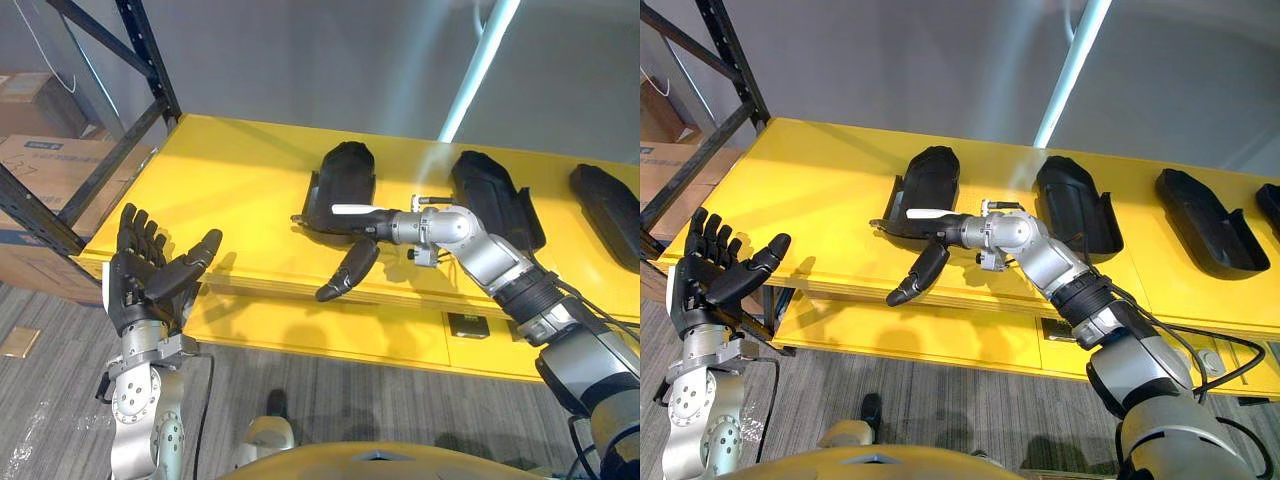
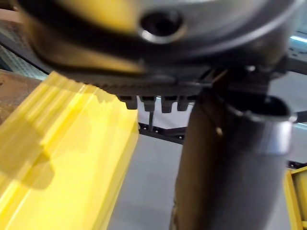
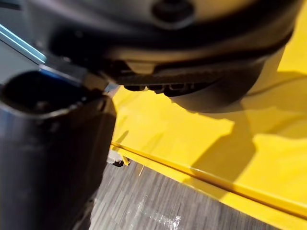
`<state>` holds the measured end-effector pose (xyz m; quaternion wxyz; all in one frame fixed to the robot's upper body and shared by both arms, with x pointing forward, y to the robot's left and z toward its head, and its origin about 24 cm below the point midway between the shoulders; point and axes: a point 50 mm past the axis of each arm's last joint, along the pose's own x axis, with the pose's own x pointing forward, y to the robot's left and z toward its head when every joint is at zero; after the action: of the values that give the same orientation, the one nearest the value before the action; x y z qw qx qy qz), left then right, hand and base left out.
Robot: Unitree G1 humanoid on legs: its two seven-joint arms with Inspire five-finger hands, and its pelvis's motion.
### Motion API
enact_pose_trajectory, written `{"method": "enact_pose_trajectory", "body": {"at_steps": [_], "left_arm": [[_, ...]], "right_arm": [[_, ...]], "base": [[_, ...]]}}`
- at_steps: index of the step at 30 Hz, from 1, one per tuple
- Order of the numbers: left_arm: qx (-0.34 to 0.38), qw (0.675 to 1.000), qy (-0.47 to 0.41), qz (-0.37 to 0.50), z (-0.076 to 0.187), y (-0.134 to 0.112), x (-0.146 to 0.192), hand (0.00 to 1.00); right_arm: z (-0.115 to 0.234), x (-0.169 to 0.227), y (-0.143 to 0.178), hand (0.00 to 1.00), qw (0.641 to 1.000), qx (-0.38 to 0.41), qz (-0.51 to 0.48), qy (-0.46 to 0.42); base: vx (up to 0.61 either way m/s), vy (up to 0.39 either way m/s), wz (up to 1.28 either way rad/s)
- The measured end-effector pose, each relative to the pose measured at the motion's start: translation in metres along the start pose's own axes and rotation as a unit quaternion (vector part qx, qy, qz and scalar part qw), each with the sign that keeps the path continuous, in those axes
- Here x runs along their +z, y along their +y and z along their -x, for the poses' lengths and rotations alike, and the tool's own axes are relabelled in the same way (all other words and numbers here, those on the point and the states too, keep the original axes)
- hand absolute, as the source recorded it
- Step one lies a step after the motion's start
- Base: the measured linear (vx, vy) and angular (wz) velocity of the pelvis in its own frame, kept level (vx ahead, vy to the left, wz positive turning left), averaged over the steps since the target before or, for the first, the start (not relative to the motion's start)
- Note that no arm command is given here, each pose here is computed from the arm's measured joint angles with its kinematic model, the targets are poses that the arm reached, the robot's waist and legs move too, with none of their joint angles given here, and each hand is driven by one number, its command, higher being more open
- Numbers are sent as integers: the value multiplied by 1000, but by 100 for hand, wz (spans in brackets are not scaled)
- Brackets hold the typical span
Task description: Walk over and take three plastic housings, then place them on the shelf
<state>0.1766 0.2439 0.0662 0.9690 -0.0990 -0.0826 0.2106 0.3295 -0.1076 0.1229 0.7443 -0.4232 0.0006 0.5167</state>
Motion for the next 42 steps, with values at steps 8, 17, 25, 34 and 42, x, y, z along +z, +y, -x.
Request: {"method": "enact_pose_trajectory", "body": {"at_steps": [8, 17, 25, 34, 42], "left_arm": [[6, 1000, 6, 0, 0, 2, -3, 100], [11, 1000, 24, 0, 2, 4, -11, 100], [2, 1000, 28, 8, 3, 3, -12, 100], [-11, 999, 38, 16, 7, 1, -16, 100], [-11, 999, 43, 15, 10, 2, -18, 100]], "right_arm": [[0, -3, 5, 100, 999, -25, 25, 0], [13, -18, 3, 100, 988, -82, 121, 58], [30, -18, -3, 100, 983, -119, 132, 51], [48, 18, -18, 100, 964, -183, 193, -16], [69, 37, -17, 100, 937, -290, 175, -81]], "base": [[0, 0, 0], [0, 0, 0], [0, 0, -1], [0, 0, -4], [-1, 1, -2]]}}
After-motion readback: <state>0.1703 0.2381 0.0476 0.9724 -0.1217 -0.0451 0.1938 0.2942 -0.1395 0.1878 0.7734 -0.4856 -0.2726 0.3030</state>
